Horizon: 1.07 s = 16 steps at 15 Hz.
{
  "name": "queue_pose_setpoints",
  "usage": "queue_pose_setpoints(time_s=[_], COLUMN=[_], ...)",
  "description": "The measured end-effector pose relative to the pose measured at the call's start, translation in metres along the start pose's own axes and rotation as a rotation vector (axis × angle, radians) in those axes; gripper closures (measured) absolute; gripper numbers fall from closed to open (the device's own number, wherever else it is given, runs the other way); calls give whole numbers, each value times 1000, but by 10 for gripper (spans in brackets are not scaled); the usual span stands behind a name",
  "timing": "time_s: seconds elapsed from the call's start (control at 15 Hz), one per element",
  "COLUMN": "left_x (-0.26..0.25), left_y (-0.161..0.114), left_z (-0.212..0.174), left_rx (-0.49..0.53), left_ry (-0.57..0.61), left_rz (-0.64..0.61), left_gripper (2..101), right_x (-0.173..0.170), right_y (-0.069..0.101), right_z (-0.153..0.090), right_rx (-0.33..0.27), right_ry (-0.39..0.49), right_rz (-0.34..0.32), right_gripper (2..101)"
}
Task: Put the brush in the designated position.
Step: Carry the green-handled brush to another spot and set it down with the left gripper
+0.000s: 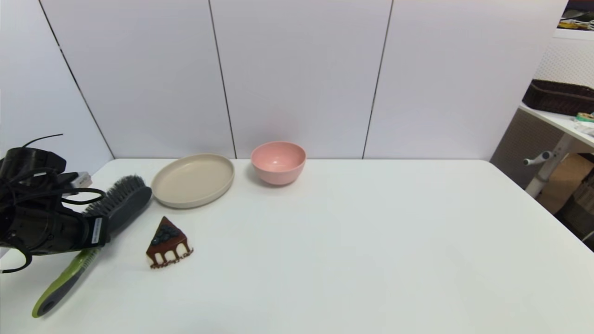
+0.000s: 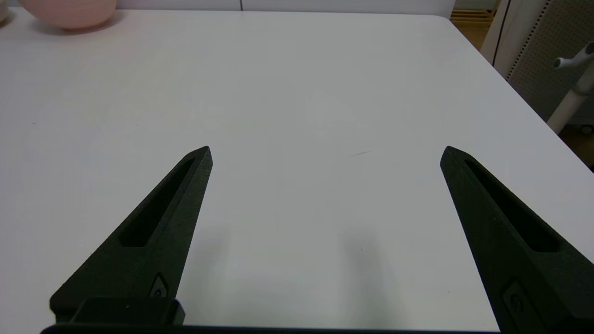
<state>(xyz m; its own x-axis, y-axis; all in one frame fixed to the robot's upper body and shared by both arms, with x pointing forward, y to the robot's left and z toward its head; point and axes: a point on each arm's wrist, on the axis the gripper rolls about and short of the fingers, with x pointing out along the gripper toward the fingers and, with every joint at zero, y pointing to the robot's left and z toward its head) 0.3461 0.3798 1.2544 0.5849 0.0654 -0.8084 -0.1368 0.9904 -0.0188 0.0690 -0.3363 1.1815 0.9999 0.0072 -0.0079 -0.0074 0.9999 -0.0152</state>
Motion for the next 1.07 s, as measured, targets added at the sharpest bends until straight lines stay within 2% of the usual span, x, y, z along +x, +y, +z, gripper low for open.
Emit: queue_pose_setpoints(time_s=[0.33,0.93,1.07], left_x=[-6,0,2], left_y=[-1,-1,-1], left_z=[4,-5,-6], left_rx=[0,-23,-24], left_ry=[-25,18,26], left_rz=[0,-28,-28], left_gripper=[870,867,682], right_x=[0,0,0], right_y=[0,0,0], right_z=[0,0,0], right_rx=[0,0,0], right_ry=[0,0,0], right_rz=[0,0,1], right_gripper=[50,50,50])
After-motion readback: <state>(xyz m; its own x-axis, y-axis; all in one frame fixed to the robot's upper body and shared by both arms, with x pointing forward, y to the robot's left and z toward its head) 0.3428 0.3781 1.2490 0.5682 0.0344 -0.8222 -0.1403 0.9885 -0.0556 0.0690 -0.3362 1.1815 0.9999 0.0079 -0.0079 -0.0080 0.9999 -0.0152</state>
